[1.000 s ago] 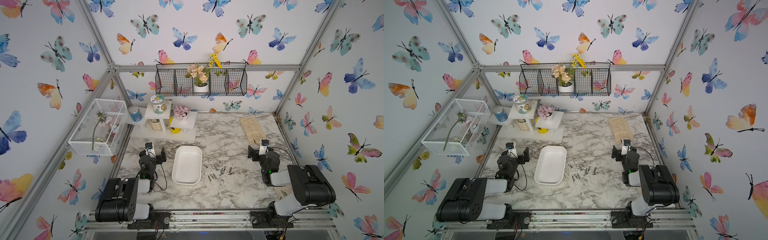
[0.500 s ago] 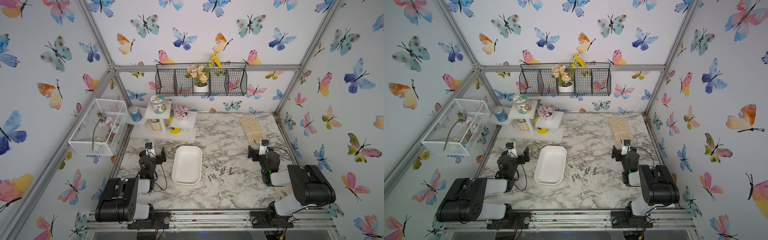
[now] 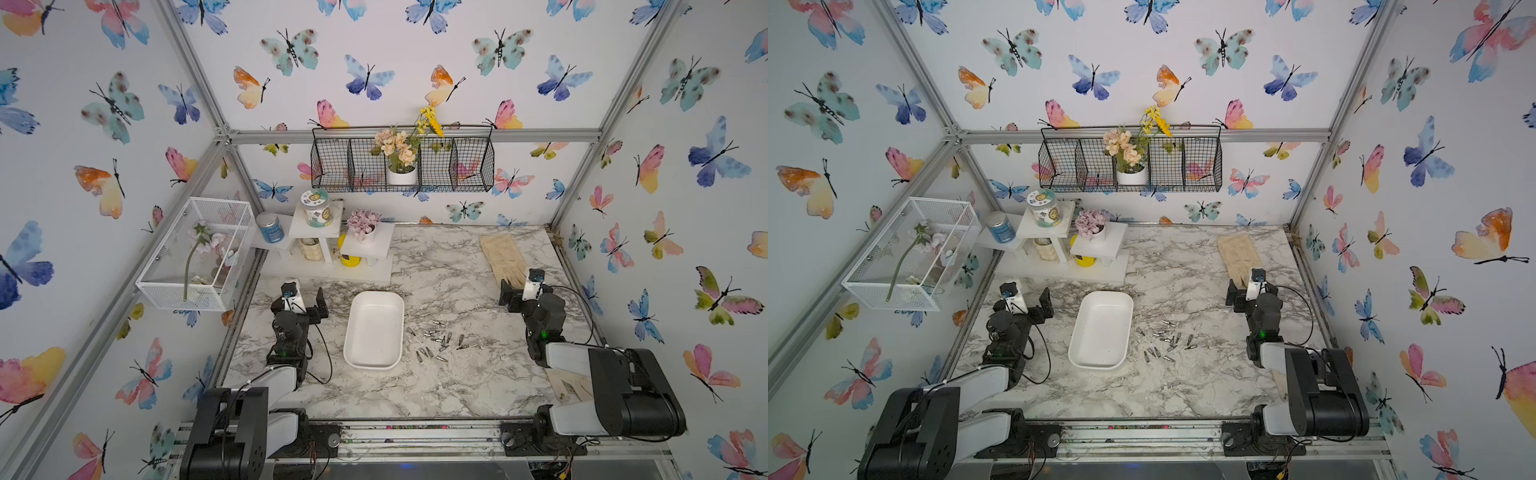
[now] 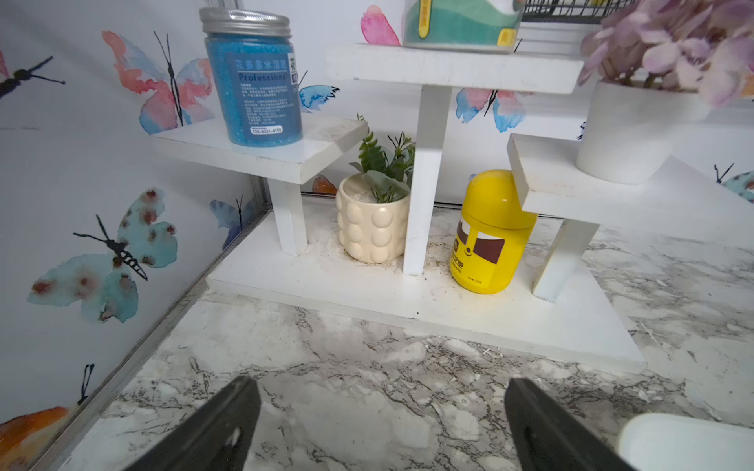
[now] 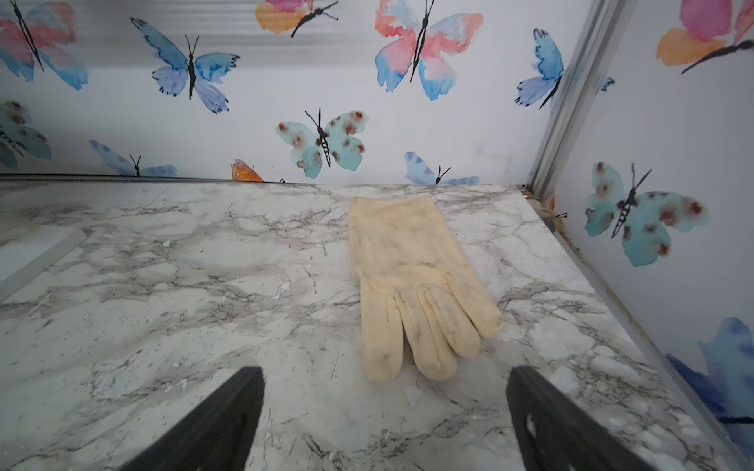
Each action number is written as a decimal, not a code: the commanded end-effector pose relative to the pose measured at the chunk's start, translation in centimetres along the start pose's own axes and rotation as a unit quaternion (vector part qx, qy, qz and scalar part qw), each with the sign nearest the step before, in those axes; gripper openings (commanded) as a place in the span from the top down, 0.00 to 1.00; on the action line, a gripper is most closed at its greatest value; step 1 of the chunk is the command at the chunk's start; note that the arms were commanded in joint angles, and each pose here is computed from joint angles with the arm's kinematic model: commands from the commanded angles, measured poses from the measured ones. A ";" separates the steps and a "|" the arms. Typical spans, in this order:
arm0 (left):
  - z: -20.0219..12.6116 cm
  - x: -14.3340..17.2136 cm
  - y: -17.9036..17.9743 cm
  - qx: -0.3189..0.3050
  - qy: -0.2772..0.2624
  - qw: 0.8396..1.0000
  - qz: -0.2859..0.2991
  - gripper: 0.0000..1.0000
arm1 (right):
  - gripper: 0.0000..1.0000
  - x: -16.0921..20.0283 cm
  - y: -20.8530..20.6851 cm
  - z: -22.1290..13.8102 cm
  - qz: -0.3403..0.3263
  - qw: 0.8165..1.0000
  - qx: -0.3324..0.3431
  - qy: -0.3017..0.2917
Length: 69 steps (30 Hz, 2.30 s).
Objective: Put the bit on the desktop into the storage box
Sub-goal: Pick up the screwdriver bit from the center of the board.
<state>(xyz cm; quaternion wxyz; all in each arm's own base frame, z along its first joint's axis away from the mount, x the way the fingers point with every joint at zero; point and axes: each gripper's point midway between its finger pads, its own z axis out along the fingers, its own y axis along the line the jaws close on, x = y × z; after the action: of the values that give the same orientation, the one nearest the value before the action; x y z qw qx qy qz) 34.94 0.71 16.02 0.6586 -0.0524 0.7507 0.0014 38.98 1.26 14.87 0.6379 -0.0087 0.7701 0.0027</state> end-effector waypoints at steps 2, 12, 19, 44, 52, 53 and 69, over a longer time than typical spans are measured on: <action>-0.7 -2.2 1.0 -0.036 0.016 0.998 -0.040 0.01 | 0.02 -2.7 -1.0 -0.7 0.042 0.999 0.026 0.004; -4.4 -6.6 2.8 -0.094 0.013 0.978 -0.184 0.01 | 0.01 -6.8 -0.7 -4.8 0.108 0.994 0.013 0.007; -5.6 -6.1 2.4 -0.094 0.068 0.968 -0.223 0.01 | 0.01 -8.5 0.5 -5.9 0.140 0.990 -0.018 0.018; -9.0 0.8 -12.7 0.158 0.322 0.917 -0.174 0.01 | 0.02 -4.6 12.2 -6.9 0.196 0.899 -0.296 0.256; -9.9 2.3 -13.3 0.145 0.348 0.913 -0.159 0.01 | 0.04 -0.1 21.2 -9.6 0.081 0.869 -0.342 0.348; -9.9 2.3 -13.1 0.140 0.348 0.913 -0.157 0.01 | 0.05 0.4 21.9 -9.9 0.076 0.865 -0.347 0.354; -10.0 4.2 -10.6 0.128 0.364 0.900 -0.202 0.01 | 0.24 6.9 26.9 -11.8 -0.051 0.847 -0.356 0.393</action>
<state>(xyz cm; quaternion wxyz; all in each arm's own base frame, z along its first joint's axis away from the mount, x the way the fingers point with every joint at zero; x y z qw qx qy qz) 26.01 -10.41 14.73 0.3494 -0.1178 0.9054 -0.2106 24.86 28.10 10.37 0.2132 -0.2632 0.8994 0.2762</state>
